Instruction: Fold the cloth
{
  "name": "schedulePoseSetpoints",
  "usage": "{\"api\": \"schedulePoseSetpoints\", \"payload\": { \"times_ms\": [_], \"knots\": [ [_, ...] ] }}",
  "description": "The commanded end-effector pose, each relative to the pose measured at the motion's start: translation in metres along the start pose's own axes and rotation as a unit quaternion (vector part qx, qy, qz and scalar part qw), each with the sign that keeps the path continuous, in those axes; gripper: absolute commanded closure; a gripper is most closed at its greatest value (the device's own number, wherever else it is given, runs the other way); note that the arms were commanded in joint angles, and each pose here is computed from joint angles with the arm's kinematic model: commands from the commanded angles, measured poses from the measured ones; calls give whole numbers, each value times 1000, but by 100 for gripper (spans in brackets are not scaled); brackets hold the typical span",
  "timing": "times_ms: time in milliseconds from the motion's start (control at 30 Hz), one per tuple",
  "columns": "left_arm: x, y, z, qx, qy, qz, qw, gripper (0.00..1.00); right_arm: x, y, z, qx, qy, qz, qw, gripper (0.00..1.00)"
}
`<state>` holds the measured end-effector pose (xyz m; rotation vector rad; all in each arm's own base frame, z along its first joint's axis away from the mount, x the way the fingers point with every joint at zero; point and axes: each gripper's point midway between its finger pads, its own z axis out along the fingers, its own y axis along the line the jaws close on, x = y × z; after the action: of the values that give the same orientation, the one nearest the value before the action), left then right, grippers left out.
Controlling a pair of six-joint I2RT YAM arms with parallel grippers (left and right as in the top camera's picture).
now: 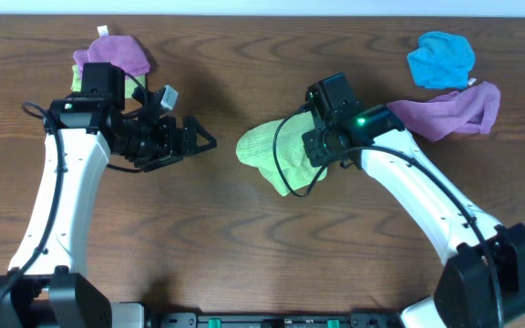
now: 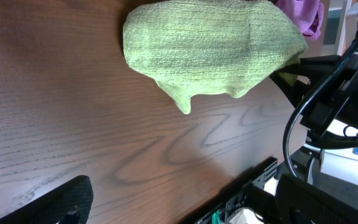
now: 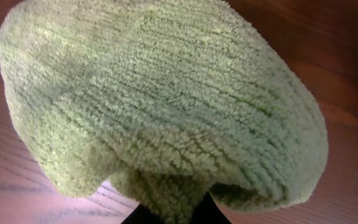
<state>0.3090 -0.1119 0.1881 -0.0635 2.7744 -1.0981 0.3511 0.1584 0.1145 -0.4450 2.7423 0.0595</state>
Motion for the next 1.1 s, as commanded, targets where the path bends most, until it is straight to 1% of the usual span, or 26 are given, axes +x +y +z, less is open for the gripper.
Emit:
{"api": "schedulePoseSetpoints", "payload": {
  "times_ms": [0,133,233,333,367,467,500,567,600,667,733,800,867,900,933,967,1067],
  "knots": [
    [-4,-7,-5,1,-11,25,1000,5,-4,0,-6,7,-13,5,1000,93],
    [-5,-7,-5,1,-11,25,1000,5,1,1,-6,4,-2,4,1000,97],
    [-5,-5,-5,-7,-12,25,1000,5,13,6,-10,-11,21,6,1000,98],
    [-5,-3,-5,-12,-13,25,1000,5,22,14,-25,-23,27,14,999,98],
    [-6,-3,-5,-12,-14,26,1000,5,22,16,-33,-25,20,15,999,95],
    [-8,-3,-5,-11,-17,29,999,5,16,23,-48,-27,-10,7,1000,72],
    [-8,-3,-5,-11,-18,30,999,5,15,23,-50,-28,-15,6,999,68],
    [-9,-3,-5,-11,-20,31,999,5,14,23,-51,-27,-17,6,999,67],
    [-9,-3,-5,-11,-20,31,999,5,14,23,-50,-27,-16,6,999,69],
    [-9,-3,-5,-11,-20,31,999,5,11,21,-50,-18,-23,6,1000,84],
    [-9,-3,-5,-11,-20,32,999,5,2,16,-50,-4,-42,8,999,93],
    [-10,-3,-5,-11,-22,33,999,5,-5,13,-50,3,-56,7,998,99],
    [-11,-4,-5,-11,-23,34,999,5,-10,9,-50,12,-66,8,998,99],
    [-11,-4,-5,-10,-23,34,999,5,-12,9,-49,13,-68,7,998,97],
    [-11,-4,-5,-10,-24,35,999,5,-11,8,-48,13,-66,4,998,86],
    [-11,-4,-5,-10,-24,35,999,5,-8,9,-48,12,-60,1,998,77],
    [-11,-4,-5,-10,-23,35,999,5,8,9,-41,11,-21,-23,999,56]
  ]
}}
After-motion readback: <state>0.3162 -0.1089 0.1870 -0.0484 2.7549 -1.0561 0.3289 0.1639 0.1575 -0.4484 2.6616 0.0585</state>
